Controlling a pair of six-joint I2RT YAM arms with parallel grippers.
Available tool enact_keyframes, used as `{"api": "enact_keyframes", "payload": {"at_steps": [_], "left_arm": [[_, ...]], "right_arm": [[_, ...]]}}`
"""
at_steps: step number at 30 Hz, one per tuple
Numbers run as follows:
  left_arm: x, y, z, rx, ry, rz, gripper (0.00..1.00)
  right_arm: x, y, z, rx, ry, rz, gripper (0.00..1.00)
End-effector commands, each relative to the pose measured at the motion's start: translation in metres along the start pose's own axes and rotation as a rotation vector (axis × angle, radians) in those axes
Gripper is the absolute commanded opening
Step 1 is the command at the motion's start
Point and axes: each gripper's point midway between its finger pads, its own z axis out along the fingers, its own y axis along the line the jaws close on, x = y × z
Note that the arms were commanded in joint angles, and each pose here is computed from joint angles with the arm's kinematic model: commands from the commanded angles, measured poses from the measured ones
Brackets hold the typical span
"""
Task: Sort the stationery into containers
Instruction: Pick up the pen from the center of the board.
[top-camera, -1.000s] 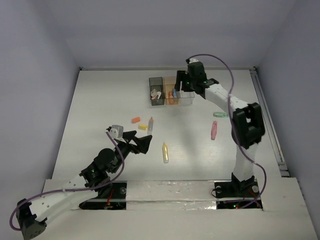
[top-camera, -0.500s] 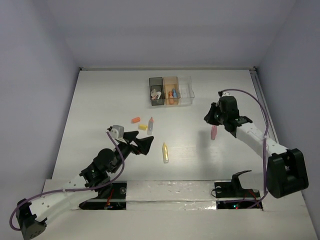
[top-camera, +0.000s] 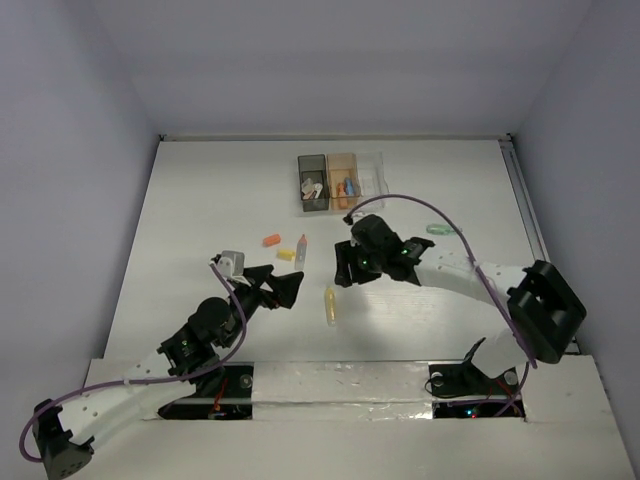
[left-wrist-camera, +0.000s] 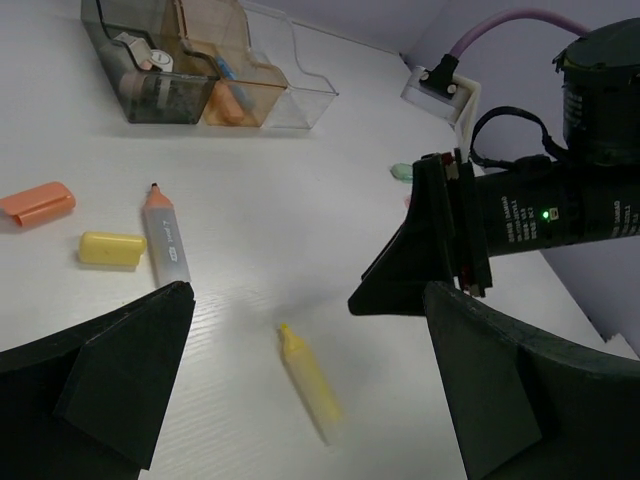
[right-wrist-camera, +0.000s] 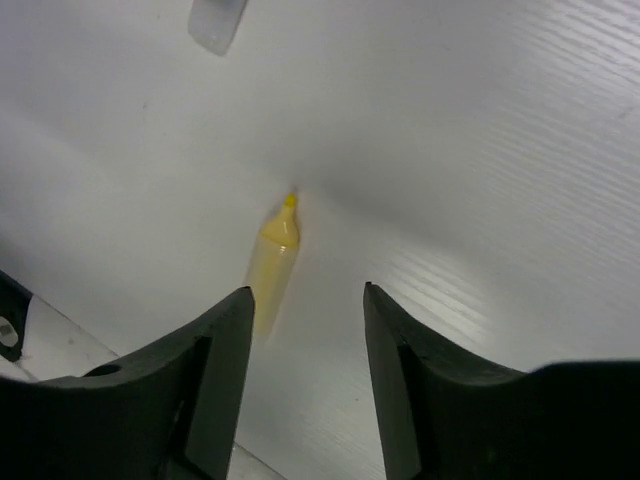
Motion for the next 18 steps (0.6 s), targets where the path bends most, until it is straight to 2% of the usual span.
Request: {"api": "enact_keyframes", "payload": {"at_steps": [1, 2, 8, 13, 18], "left_arm": [[-0.009, 0.006, 0.000, -0.050, -0.036, -0.048, 0.99], [-0.009, 0.011, 0.000, -0.076, -0.040, -0.049, 0.99], [-0.013, 0.015, -0.005, -0.113, -0.049, -0.120, 0.99], [0.005, 0.021, -0.012, -0.153, 0.039, -0.159, 0.99], [0.025, 0.013, -0.017, -0.103, 0.122, -0.216, 0.99]], "right_arm": [[-0.005, 0.031, 0.012, 0.005, 0.014, -0.060, 0.60], [-0.001, 0.034, 0.016, 0.016, 0.031, -0.070, 0.65], [0.013, 0.040, 0.040, 0.074, 0.089, -0.107, 0.65], [0.028, 0.038, 0.053, 0.103, 0.134, -0.108, 0.62], [0.043, 0.034, 0.062, 0.120, 0.172, -0.095, 0.56]]}}
